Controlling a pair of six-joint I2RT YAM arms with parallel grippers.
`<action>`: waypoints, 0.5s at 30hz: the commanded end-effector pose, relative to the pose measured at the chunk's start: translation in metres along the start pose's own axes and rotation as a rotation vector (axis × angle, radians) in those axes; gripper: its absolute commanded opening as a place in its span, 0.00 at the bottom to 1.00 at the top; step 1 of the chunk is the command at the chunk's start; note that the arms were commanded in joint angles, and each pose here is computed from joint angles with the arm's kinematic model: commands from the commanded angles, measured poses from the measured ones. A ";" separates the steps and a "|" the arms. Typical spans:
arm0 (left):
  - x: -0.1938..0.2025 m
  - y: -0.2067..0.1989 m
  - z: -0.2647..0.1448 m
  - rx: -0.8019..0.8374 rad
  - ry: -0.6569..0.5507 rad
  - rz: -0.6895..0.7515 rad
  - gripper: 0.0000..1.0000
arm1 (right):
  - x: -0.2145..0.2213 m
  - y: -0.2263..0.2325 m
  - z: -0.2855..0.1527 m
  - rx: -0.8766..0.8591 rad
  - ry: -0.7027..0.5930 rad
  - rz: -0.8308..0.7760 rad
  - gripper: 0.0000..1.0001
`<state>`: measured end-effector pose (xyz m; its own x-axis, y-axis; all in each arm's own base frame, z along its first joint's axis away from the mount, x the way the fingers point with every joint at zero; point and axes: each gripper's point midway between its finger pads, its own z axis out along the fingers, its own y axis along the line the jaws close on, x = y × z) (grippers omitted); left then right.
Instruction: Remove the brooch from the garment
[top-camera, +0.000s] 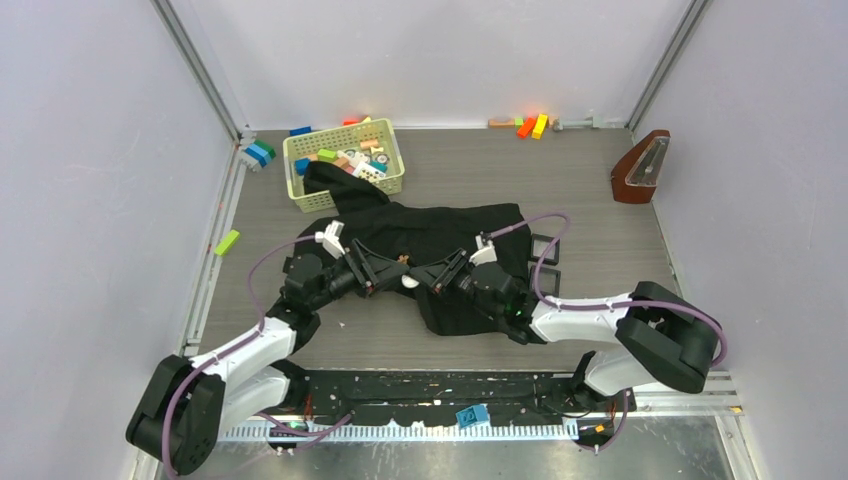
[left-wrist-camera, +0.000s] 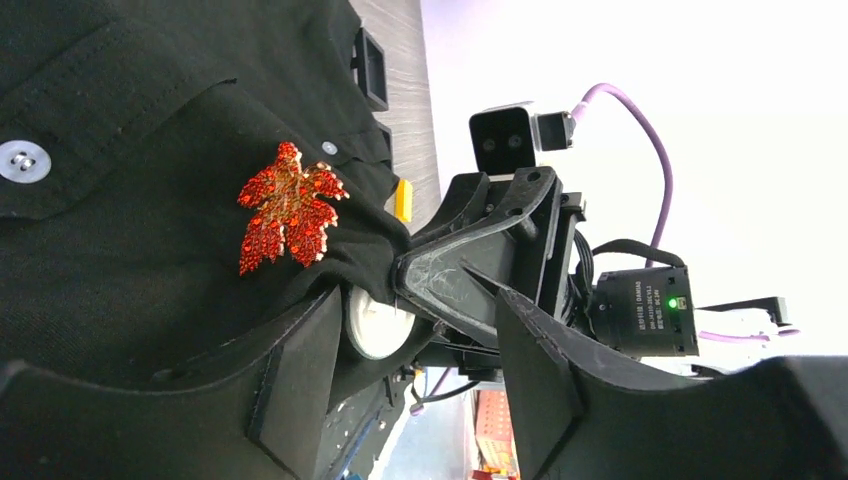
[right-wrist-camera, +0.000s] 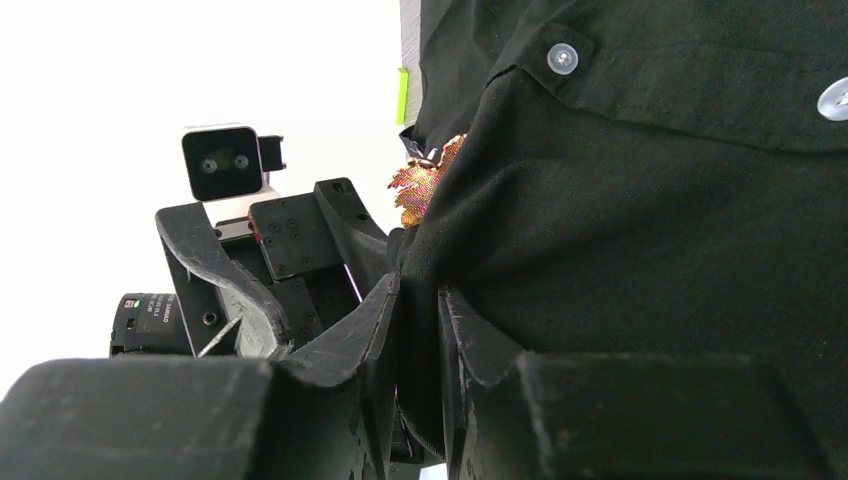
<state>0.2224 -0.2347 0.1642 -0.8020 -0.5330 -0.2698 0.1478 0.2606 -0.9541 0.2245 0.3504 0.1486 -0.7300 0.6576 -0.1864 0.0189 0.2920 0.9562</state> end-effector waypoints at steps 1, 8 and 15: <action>-0.003 -0.020 -0.003 0.074 -0.016 0.050 0.58 | -0.009 0.025 -0.007 -0.075 -0.041 -0.035 0.24; -0.001 -0.016 -0.003 0.059 -0.001 0.047 0.42 | -0.006 0.023 -0.009 -0.081 -0.024 -0.044 0.24; 0.001 -0.005 -0.006 0.015 -0.005 0.041 0.31 | -0.010 0.025 -0.013 -0.105 -0.048 -0.035 0.27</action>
<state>0.2208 -0.2335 0.1646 -0.7998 -0.5299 -0.2822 0.1569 0.2692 -0.9502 0.2217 0.3459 0.1547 -0.7275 0.6517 -0.2146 -0.0170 0.2956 0.9552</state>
